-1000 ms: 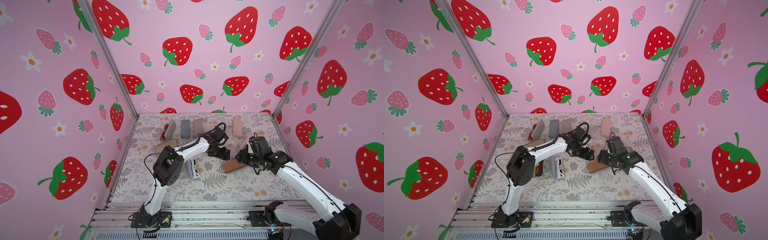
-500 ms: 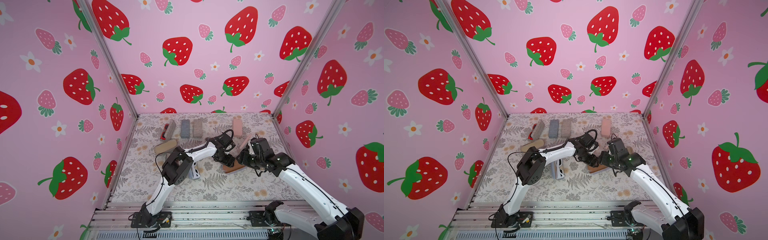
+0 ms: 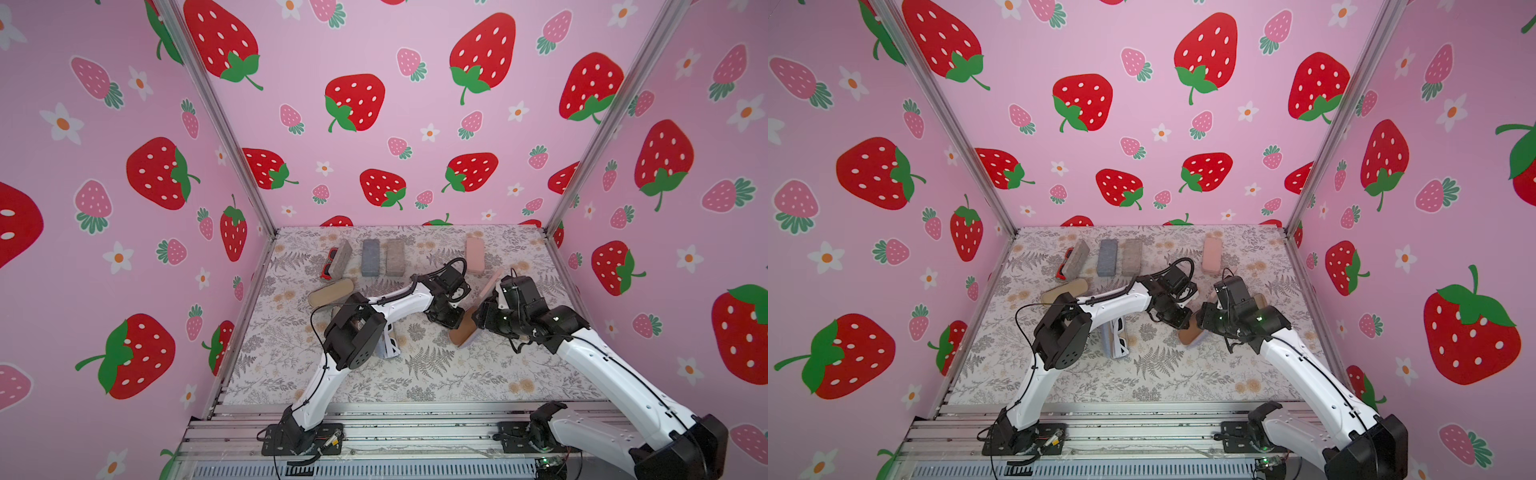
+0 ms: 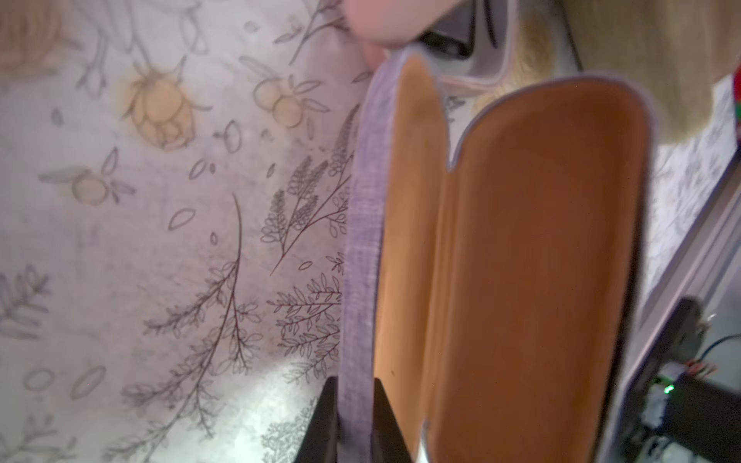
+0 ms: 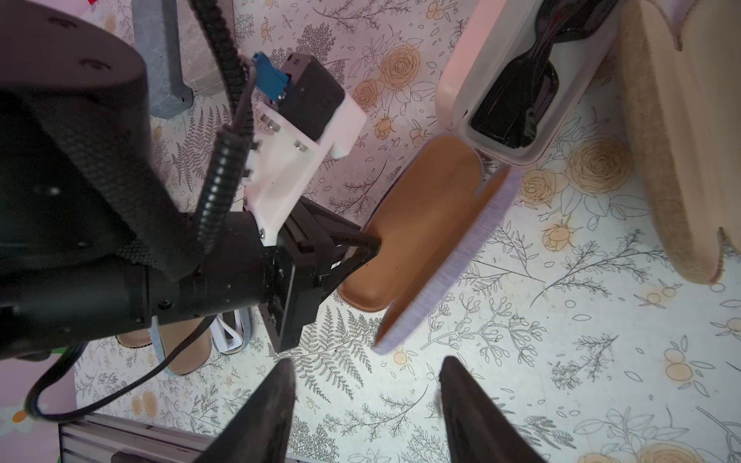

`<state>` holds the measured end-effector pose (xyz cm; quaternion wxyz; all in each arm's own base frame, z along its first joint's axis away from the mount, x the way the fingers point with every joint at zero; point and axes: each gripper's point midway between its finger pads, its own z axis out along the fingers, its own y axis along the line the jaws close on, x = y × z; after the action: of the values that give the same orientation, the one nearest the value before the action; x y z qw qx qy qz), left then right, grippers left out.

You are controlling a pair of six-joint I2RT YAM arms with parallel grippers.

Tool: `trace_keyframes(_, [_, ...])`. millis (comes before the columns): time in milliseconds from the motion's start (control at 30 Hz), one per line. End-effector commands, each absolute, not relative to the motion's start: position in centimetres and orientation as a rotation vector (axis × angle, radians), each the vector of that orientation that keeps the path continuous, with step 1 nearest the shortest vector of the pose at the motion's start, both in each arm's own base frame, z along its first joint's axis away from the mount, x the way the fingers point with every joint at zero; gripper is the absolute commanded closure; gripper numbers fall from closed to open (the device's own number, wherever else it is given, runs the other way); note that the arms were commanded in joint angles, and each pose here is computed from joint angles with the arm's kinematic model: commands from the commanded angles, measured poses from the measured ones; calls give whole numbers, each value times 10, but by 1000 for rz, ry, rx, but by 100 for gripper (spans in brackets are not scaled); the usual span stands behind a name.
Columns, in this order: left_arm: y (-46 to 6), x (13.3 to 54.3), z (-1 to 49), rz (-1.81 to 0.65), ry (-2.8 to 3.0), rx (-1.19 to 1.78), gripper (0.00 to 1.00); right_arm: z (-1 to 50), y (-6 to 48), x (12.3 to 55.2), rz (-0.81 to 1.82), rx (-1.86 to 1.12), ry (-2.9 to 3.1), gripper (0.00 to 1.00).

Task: Close the glasses case
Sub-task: Move the glasses case to the center of the board.

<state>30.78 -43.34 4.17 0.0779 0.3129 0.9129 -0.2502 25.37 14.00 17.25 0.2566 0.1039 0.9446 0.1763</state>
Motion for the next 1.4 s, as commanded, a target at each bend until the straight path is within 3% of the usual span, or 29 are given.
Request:
trace_keyframes(0, [-426,305,45,-722,2741,928,100,166,144,252,494,278,2580,41])
trace_keyframes(300, [-375,307,60,-467,2752,797,100,159,157,255,558,263,2602,42])
trace_keyframes(700, [-290,361,92,28,2639,346,100,145,177,273,570,193,2664,42])
trace_keyframes(900, [-282,379,86,188,2634,261,100,133,183,288,505,152,2712,41])
trace_keyframes(1233, [-286,387,80,211,2646,230,100,125,179,301,404,134,2732,40])
trace_keyframes(1367, [-287,387,80,203,2645,224,86,124,178,301,394,131,2731,38])
